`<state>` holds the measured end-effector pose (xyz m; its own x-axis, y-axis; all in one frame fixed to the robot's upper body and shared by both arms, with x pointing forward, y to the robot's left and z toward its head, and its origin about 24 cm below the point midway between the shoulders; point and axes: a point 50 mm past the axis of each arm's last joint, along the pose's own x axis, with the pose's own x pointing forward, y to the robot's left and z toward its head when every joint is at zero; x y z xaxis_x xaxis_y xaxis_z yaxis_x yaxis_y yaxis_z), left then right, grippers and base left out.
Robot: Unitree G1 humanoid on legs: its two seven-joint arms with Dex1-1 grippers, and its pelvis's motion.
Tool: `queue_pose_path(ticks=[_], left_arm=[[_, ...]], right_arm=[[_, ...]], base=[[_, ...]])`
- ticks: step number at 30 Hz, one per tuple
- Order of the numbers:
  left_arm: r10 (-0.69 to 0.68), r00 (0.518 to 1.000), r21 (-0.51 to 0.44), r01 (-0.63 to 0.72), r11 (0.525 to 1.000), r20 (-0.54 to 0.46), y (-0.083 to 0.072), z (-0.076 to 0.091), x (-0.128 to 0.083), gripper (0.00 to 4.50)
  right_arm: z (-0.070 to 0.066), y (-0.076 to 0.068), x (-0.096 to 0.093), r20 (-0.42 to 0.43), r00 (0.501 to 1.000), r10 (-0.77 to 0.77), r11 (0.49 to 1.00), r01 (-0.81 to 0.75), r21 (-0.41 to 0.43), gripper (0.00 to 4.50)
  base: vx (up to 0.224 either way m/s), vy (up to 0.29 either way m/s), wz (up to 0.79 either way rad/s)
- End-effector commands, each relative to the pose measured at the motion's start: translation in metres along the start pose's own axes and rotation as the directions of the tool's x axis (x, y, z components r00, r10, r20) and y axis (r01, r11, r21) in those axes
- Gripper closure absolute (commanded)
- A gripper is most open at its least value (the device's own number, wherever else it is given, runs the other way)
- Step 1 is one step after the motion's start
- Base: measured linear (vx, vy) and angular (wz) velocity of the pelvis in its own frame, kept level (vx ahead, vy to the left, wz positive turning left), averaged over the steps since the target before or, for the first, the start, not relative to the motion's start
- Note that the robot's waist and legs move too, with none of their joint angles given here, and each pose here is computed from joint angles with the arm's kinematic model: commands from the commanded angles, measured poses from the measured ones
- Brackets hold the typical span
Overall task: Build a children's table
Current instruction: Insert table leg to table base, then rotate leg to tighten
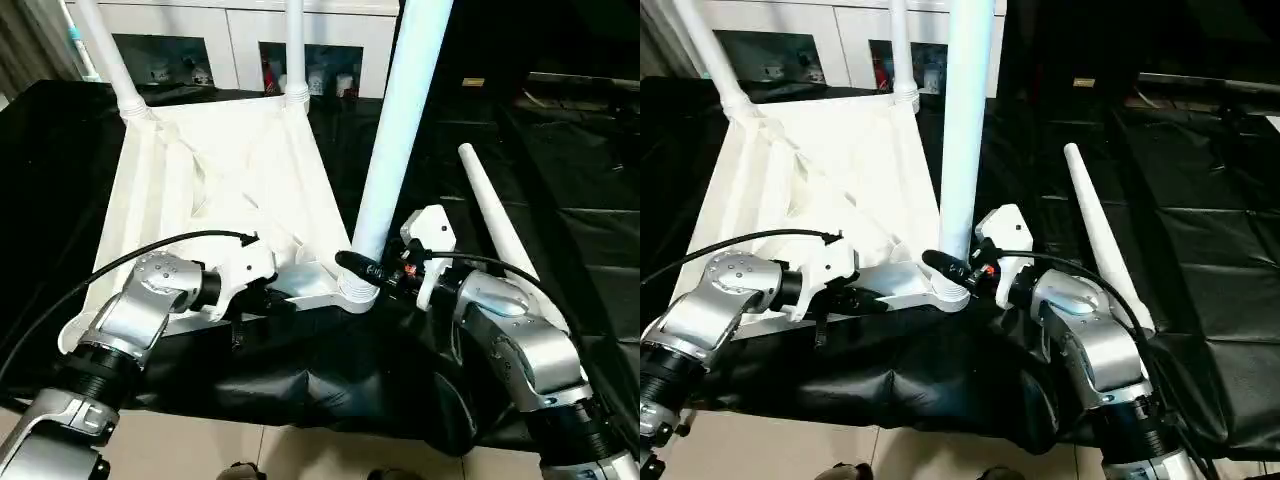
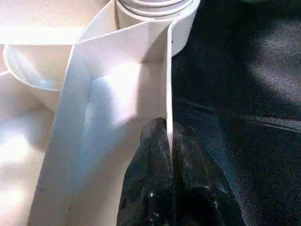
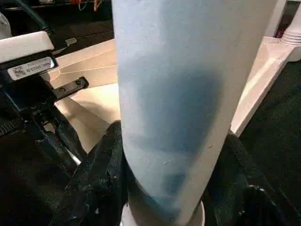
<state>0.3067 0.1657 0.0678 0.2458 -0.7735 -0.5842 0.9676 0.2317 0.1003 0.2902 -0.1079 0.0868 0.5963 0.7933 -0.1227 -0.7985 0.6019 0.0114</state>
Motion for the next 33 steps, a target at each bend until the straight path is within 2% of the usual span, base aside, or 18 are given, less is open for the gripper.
queue_pose_path(ticks=[1, 5, 9, 11, 15, 23, 28, 33], left_arm=[[0.052, 0.999, -0.05, -0.052, 0.997, -0.002, 0.0, -0.011, 0.0, 4.5], [0.03, 1.0, -0.054, -0.03, 0.998, 0.0, -0.003, -0.009, 0.001, 4.5], [-0.018, 1.0, -0.018, 0.018, 1.0, 0.01, -0.003, 0.001, 0.007, 4.5], [-0.042, 0.999, -0.01, 0.042, 0.999, 0.004, -0.002, 0.001, 0.011, 4.5], [-0.021, 1.0, -0.017, 0.021, 1.0, -0.003, 0.004, 0.001, 0.011, 4.5], [-0.021, 1.0, -0.017, 0.021, 1.0, 0.005, 0.002, 0.001, 0.008, 4.5], [-0.064, 0.997, 0.0, 0.064, 0.998, 0.045, -0.001, 0.003, 0.0, 4.5], [-0.075, 0.996, 0.005, 0.075, 0.997, 0.042, -0.001, 0.003, -0.005, 4.5]], right_arm=[[-0.05, 0.016, 0.002, -0.191, 0.979, 0.073, 0.989, -0.046, 0.142, 2.65], [-0.049, 0.011, 0.0, -0.204, 0.976, 0.076, 0.991, -0.051, 0.124, 2.65], [-0.04, 0.002, -0.004, -0.192, 0.979, 0.068, 0.995, -0.051, 0.091, 2.65], [-0.04, -0.002, -0.006, -0.2, 0.979, 0.049, 0.997, -0.037, 0.062, 2.65], [-0.042, -0.002, -0.007, -0.203, 0.978, 0.041, 0.998, -0.03, 0.057, 2.65], [-0.043, -0.001, -0.004, -0.223, 0.969, 0.105, 0.994, -0.097, 0.048, 2.65], [-0.037, -0.007, -0.007, -0.226, 0.953, 0.204, 0.979, -0.2, 0.044, 2.65], [-0.036, -0.011, -0.008, -0.238, 0.94, 0.244, 0.97, -0.242, 0.037, 2.65]], base=[[0.0, 0.0, 0.0], [0.0, 0.0, 0.0], [0.0, 0.0, 0.0], [0.0, 0.0, 0.0], [0.0, 0.0, 0.0], [0.0, 0.0, 0.0], [0.0, 0.0, 0.0], [0.0, 0.0, 0.0]])
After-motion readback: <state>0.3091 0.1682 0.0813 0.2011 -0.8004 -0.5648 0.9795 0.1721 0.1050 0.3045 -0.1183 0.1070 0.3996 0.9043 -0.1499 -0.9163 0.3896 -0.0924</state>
